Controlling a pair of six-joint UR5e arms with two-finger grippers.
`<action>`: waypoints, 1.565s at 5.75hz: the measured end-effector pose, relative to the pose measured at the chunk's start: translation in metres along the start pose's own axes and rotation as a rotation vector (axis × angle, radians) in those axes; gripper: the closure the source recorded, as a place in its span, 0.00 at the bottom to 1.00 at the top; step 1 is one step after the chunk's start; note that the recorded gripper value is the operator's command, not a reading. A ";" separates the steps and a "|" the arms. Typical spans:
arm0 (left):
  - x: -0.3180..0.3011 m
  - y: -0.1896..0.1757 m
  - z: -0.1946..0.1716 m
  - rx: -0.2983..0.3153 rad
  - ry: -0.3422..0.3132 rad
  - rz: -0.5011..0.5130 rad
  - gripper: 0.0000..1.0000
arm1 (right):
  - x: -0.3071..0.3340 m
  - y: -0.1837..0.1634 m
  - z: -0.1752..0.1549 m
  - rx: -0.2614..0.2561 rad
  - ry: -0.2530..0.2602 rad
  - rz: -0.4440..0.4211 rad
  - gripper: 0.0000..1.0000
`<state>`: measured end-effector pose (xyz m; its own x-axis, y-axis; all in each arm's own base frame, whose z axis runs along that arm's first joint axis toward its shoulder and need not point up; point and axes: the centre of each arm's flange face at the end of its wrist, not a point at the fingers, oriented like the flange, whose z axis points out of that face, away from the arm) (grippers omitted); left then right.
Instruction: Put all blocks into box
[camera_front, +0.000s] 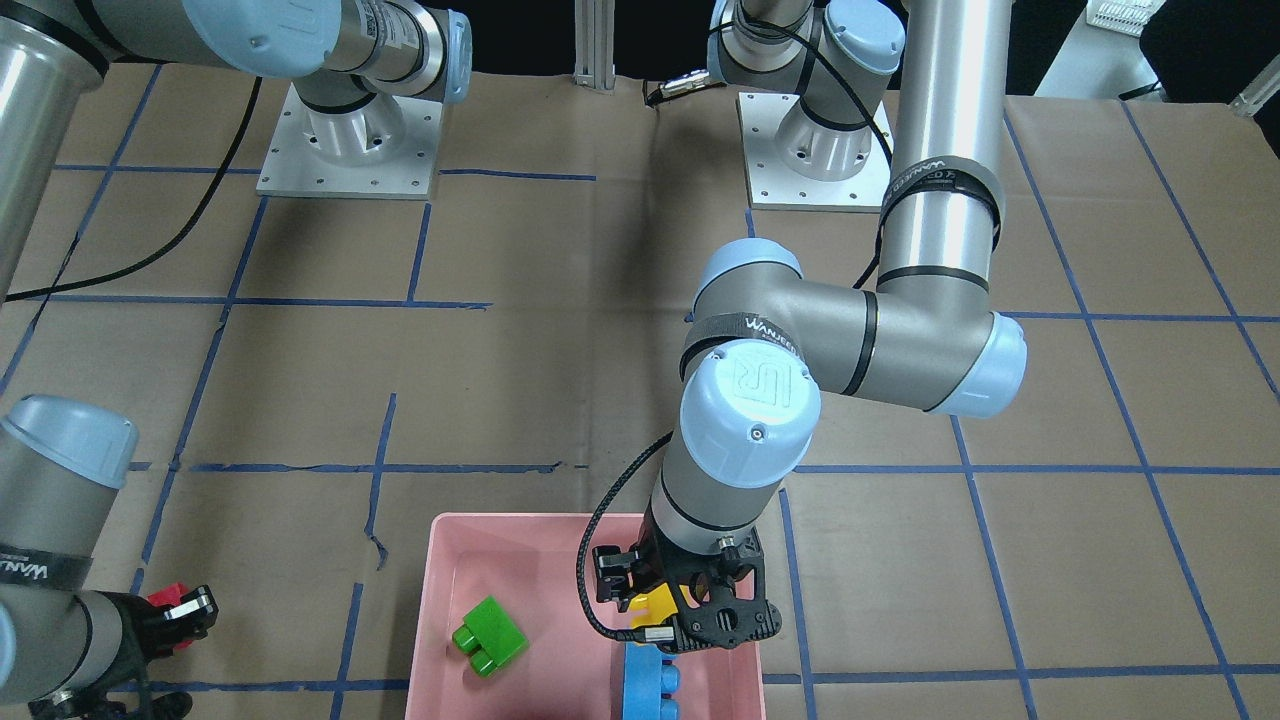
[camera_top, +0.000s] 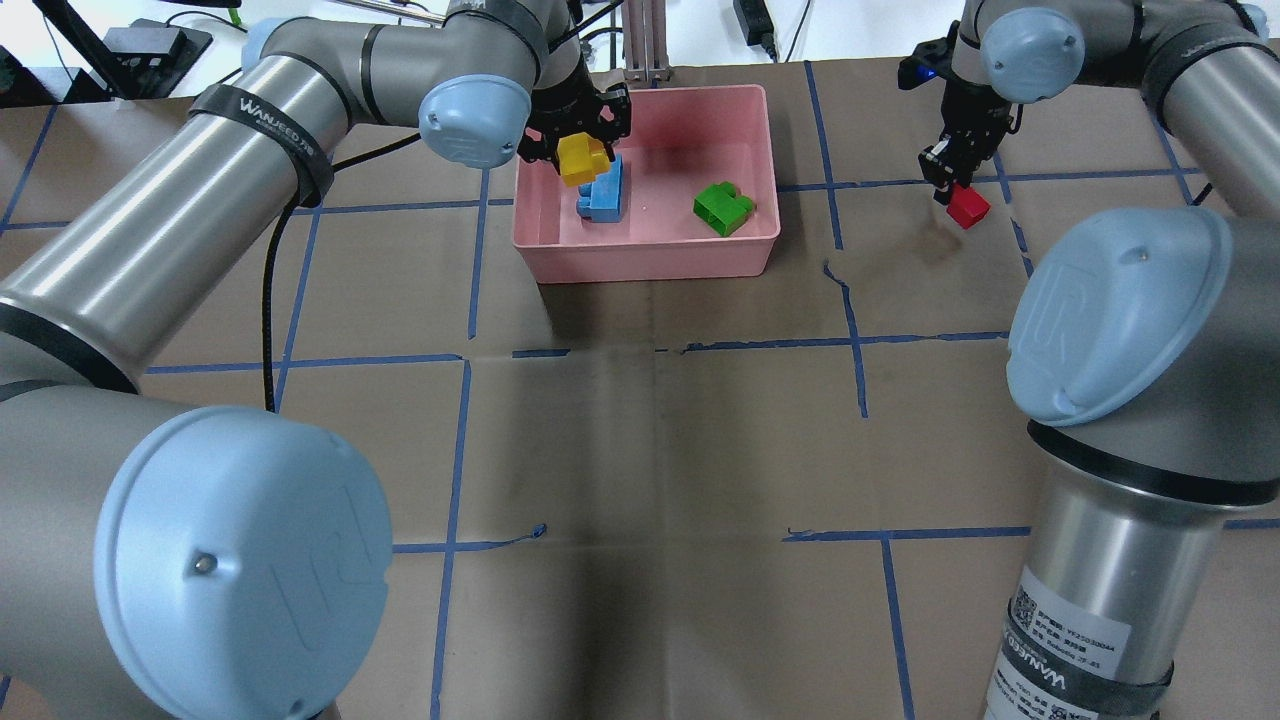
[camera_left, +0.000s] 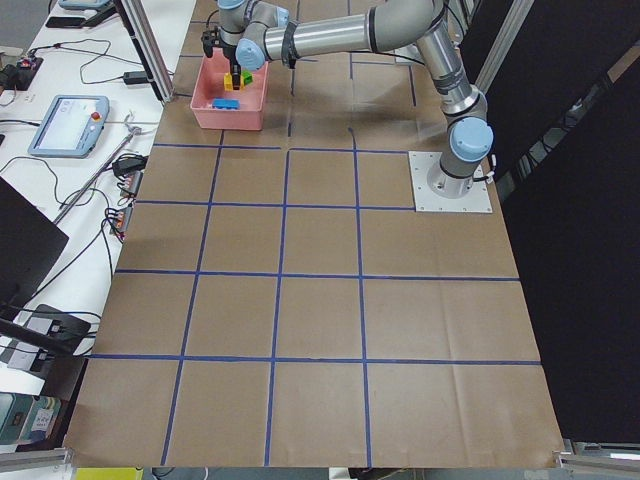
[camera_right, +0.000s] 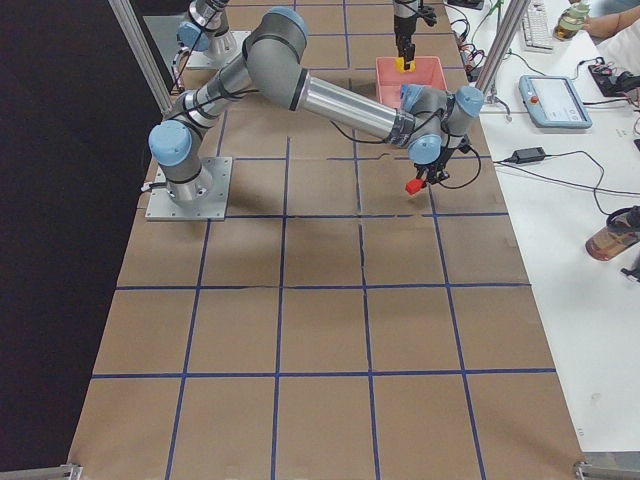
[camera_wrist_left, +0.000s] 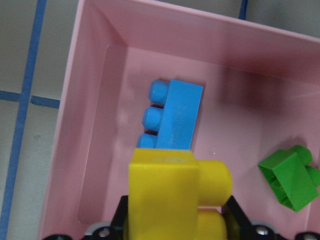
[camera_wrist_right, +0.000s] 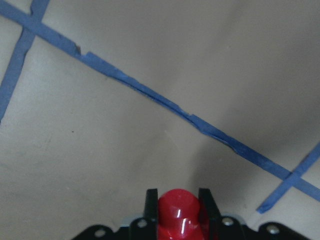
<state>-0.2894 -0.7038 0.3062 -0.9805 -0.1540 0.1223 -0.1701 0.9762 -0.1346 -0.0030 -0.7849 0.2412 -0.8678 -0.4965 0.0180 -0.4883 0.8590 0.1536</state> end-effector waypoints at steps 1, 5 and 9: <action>0.001 0.008 -0.010 -0.026 -0.012 0.007 0.00 | 0.002 -0.004 -0.033 0.045 0.027 0.084 0.91; -0.083 0.077 -0.133 -0.123 -0.094 0.109 0.00 | -0.095 -0.050 -0.123 0.111 -0.044 0.404 0.91; -0.131 0.144 -0.257 -0.055 -0.079 0.233 0.00 | -0.264 -0.118 -0.112 0.106 -0.199 0.664 0.01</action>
<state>-0.1602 -0.5039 0.5232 -0.9977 0.0664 0.0169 0.0644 0.9933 -0.0962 0.2942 -0.7693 0.3289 -0.9811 0.1608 -0.1080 0.1531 0.9853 0.0758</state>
